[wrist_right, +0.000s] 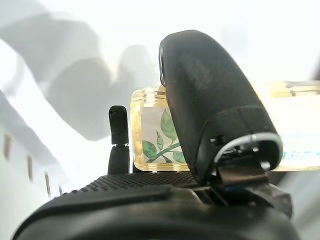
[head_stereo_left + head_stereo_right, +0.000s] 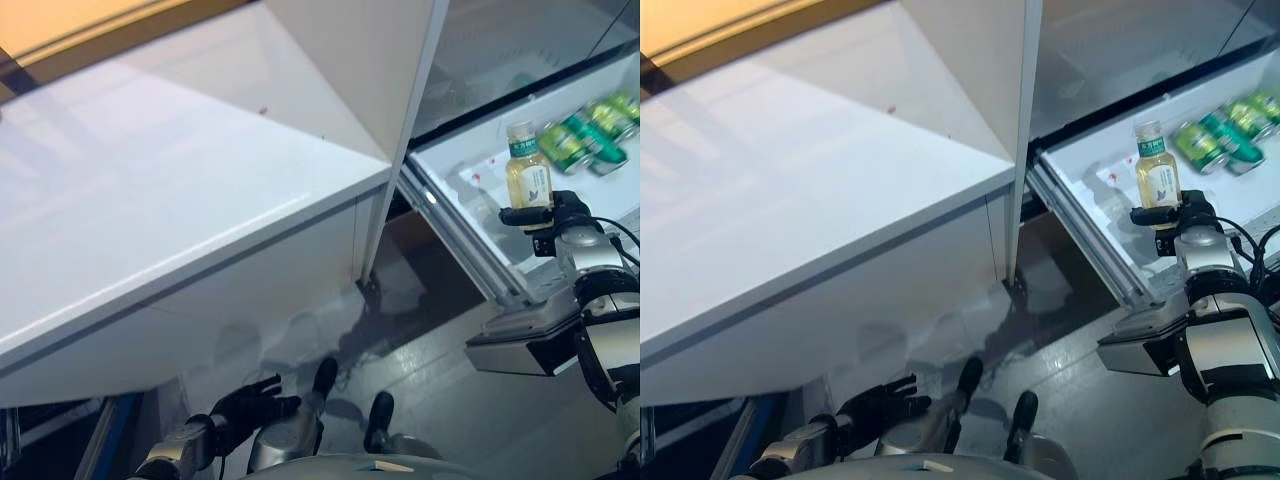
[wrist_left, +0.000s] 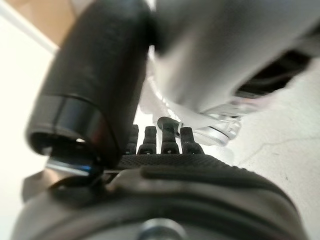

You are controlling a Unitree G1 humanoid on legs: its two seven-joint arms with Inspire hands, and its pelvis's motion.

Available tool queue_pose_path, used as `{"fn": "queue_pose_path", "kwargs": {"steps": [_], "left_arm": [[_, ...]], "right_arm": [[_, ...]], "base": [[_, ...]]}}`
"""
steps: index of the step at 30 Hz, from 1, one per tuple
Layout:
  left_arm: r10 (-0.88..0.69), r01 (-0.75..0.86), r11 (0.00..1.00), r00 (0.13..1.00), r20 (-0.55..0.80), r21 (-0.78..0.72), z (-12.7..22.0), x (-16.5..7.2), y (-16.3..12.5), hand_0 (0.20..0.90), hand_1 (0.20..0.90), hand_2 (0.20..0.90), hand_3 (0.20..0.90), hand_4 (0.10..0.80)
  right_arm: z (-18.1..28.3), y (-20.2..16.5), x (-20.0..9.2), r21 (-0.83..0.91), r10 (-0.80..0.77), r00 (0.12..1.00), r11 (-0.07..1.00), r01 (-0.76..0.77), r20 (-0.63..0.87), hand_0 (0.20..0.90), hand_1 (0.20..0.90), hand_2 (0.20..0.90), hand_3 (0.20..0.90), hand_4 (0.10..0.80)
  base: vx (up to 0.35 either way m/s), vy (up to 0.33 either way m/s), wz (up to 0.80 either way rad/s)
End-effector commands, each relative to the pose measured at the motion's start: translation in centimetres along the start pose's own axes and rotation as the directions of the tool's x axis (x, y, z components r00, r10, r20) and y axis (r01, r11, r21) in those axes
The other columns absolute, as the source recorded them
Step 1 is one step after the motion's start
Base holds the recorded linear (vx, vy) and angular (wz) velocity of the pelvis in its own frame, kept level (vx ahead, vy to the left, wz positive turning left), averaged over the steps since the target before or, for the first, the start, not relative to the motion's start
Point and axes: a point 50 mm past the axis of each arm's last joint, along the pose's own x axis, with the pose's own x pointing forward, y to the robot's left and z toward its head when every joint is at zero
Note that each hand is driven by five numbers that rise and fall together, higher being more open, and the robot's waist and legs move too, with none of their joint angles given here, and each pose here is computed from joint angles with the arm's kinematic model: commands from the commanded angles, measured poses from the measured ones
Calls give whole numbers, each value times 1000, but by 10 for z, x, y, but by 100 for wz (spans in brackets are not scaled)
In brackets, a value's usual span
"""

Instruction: Put drinks into fridge and close the fridge

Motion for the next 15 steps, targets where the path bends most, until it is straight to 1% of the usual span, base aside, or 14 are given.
{"fn": "queue_pose_path", "kwargs": {"steps": [1, 3, 4, 6, 8, 9, 10, 13, 14, 15], "left_arm": [[152, -153, 988, 986, -70, -4, -16, -7, 23, 900, 900, 900, 900, 800], [180, -183, 983, 981, -76, -22, -16, -7, 27, 900, 900, 900, 900, 800], [171, -173, 984, 983, -68, -28, -12, -6, 26, 900, 900, 900, 900, 800], [158, -160, 986, 986, -58, -35, -9, -5, 24, 900, 900, 900, 900, 800], [149, -150, 988, 988, -30, -36, -4, -4, 23, 900, 900, 900, 900, 800], [148, -150, 988, 988, -30, -36, -3, -4, 23, 900, 900, 900, 900, 800], [144, -144, 989, 990, -16, -27, 3, -3, 23, 900, 900, 900, 900, 800], [136, -136, 991, 991, -2, -18, 9, -3, 24, 900, 900, 900, 900, 800], [133, -133, 991, 991, 1, -14, 12, -3, 24, 900, 900, 900, 900, 800], [127, -127, 992, 992, 7, -7, 15, -3, 24, 900, 900, 900, 900, 800]], "right_arm": [[80, -42, -10, -21, -90, 965, 995, 99, 248, 300, 300, 300, 200, 100], [81, -38, -10, -56, -67, 969, 995, 83, 237, 300, 300, 300, 200, 100], [82, -35, -9, -102, -41, 974, 993, 65, 221, 300, 300, 300, 200, 100], [83, -35, -9, -139, -27, 978, 989, 57, 209, 300, 300, 300, 200, 100], [81, -37, -9, -245, -9, 985, 968, 51, 171, 300, 300, 300, 200, 100], [81, -37, -9, -245, -8, 985, 968, 51, 172, 300, 300, 300, 200, 100], [83, -40, -9, -322, 2, 990, 946, 43, 138, 300, 300, 300, 200, 100], [83, -43, -9, -391, 17, 997, 920, 13, 73, 300, 300, 300, 200, 100], [82, -44, -9, -412, 21, 999, 911, -3, 40, 486, 486, 486, 417, 317], [80, -46, -10, -447, 27, 1000, 894, -29, -10, 900, 900, 900, 900, 800]], "base": [[-44, -72, -14], [-42, -54, -17], [-51, -35, -11], [-51, -33, -8], [-52, -35, -7], [-51, -38, -4], [-44, -38, -2], [-19, -16, -1], [0, 0, 0], [0, 0, 0]]}}
